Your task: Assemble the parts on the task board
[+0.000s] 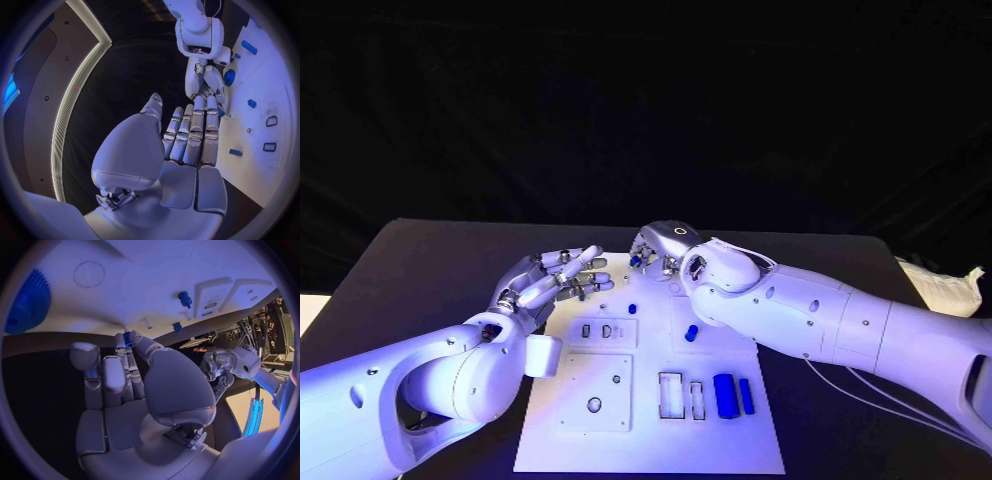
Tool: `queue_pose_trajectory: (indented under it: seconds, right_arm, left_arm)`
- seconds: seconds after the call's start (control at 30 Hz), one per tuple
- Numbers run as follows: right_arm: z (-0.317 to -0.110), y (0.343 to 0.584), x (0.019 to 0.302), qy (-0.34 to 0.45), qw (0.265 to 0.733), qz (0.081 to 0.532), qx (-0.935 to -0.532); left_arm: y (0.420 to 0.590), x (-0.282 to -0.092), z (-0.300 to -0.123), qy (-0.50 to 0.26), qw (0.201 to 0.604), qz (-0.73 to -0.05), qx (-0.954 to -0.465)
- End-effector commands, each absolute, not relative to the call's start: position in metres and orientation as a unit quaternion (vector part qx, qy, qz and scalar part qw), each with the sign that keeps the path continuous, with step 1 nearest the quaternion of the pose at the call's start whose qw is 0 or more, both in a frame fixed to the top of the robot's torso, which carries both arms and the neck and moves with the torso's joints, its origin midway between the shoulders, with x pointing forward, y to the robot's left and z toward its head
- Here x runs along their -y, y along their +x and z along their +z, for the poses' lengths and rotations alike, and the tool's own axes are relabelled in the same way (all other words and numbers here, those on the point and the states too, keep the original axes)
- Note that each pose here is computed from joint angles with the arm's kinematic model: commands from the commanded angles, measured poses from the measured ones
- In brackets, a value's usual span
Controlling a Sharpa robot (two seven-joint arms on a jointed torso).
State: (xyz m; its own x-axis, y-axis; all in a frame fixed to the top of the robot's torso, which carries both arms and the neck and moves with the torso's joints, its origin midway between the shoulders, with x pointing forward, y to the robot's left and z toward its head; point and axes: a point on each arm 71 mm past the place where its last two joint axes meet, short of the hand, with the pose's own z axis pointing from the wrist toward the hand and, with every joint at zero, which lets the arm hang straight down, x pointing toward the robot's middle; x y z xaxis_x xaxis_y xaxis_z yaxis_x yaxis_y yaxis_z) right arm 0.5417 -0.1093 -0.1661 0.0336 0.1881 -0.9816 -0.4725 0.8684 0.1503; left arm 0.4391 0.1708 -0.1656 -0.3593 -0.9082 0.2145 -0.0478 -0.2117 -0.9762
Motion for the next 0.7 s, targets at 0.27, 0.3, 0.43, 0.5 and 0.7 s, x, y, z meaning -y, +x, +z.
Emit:
queue_pose_trajectory:
  seconds: [0.27, 0.3, 0.43, 0.5, 0.7]
  right_arm:
    - [-0.1702, 0.5468, 0.1066, -0.113, 0.705, 0.211, -0.667]
    - [-0.1707, 0.5473, 0.1062, -0.113, 0.704, 0.21, -0.669]
    - [-0.1728, 0.5492, 0.1053, -0.113, 0.701, 0.204, -0.674]
    - [-0.1732, 0.5496, 0.1051, -0.112, 0.7, 0.203, -0.675]
    - [-0.1732, 0.5496, 0.1039, -0.11, 0.7, 0.204, -0.675]
  left_arm:
    - [0.4385, -0.1677, -0.1644, -0.449, 0.33, -0.64, -0.529]
    - [0.4385, -0.1677, -0.1644, -0.449, 0.33, -0.64, -0.529]
    - [0.4386, -0.1674, -0.1644, -0.449, 0.329, -0.64, -0.53]
    - [0.4386, -0.1674, -0.1645, -0.449, 0.329, -0.64, -0.53]
    - [0.4389, -0.1676, -0.1646, -0.449, 0.329, -0.639, -0.53]
